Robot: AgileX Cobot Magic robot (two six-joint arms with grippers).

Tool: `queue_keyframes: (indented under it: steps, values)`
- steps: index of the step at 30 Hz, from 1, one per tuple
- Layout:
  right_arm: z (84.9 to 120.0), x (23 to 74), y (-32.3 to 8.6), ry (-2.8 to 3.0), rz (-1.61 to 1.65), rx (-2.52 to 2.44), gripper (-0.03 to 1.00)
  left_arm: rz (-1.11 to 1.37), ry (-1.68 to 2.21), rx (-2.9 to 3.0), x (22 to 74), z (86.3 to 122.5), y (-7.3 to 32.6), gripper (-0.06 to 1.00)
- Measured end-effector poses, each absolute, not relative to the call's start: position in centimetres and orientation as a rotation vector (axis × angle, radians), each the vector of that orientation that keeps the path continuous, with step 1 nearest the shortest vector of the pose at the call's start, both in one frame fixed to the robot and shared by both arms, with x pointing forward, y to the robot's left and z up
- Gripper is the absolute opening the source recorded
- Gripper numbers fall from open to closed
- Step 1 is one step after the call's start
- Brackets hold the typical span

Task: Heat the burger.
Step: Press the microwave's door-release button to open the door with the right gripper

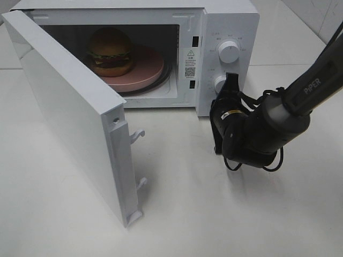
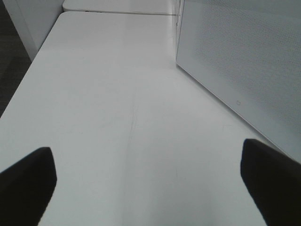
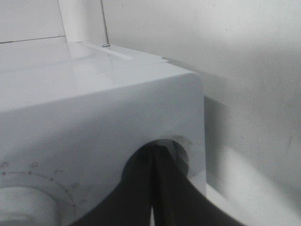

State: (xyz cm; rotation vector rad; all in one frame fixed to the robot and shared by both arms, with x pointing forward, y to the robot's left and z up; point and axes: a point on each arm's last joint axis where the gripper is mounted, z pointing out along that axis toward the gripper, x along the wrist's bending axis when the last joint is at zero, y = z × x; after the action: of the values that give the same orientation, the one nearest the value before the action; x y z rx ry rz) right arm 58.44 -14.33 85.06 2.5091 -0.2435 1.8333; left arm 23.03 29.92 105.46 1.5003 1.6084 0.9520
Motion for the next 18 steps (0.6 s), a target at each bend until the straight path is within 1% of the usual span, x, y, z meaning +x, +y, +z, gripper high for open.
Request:
queue_keyframes:
  steps: [18]
  values:
    - [87.0, 57.0, -14.9, -0.137, 1.774, 2.623, 0.0, 0.952, 1.608, 1.5, 23.0, 105.5, 29.9, 0.99]
